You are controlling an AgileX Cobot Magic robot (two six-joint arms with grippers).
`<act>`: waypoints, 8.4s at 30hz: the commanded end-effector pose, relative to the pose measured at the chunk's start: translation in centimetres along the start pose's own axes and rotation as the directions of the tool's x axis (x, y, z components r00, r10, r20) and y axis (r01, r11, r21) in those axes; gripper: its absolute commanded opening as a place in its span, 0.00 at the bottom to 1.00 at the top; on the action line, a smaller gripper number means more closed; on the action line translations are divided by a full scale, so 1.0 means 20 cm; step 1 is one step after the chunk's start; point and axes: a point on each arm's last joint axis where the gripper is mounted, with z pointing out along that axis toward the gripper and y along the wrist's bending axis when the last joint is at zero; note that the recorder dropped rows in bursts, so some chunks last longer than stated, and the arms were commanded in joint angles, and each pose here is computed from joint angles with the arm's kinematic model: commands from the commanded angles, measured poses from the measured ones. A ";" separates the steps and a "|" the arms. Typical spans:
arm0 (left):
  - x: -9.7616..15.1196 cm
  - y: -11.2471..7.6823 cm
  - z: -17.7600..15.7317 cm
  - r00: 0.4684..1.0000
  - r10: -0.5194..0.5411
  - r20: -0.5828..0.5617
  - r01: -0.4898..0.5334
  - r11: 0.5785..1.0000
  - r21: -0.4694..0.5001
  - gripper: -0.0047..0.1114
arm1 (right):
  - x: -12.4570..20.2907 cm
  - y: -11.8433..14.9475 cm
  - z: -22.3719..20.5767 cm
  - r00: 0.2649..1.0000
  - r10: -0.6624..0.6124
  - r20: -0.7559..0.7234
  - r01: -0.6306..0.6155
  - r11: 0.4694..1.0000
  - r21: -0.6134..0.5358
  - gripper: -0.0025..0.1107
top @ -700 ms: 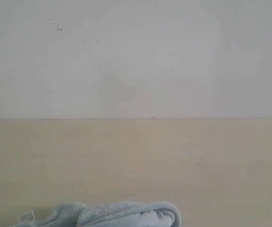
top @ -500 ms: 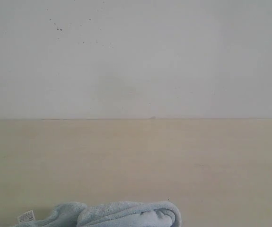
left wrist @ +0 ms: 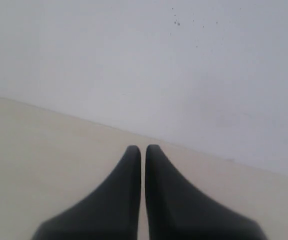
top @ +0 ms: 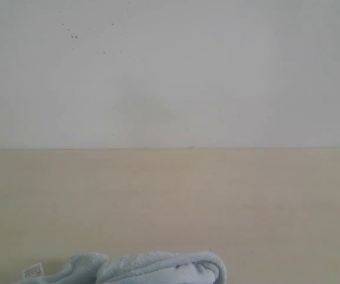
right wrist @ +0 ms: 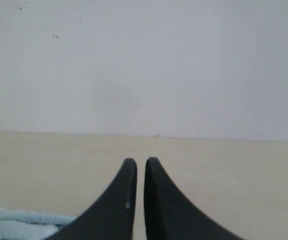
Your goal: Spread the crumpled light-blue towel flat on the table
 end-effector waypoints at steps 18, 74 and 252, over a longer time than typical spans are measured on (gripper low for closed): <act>-0.40 -0.04 -0.17 0.633 -0.228 0.739 0.105 0.972 0.210 0.08 | -0.83 0.02 -0.34 0.313 0.586 0.747 -0.319 0.806 -0.499 0.08; 0.01 -0.40 0.74 0.259 0.795 -0.548 -0.290 0.605 0.741 0.07 | -0.01 0.10 0.85 0.254 -0.123 -0.959 -0.056 0.988 -0.141 0.08; 0.34 -0.42 0.31 0.026 0.849 -0.527 0.207 0.512 0.834 0.48 | 0.03 0.15 0.80 0.195 -0.061 -0.979 -0.199 0.975 -0.100 0.08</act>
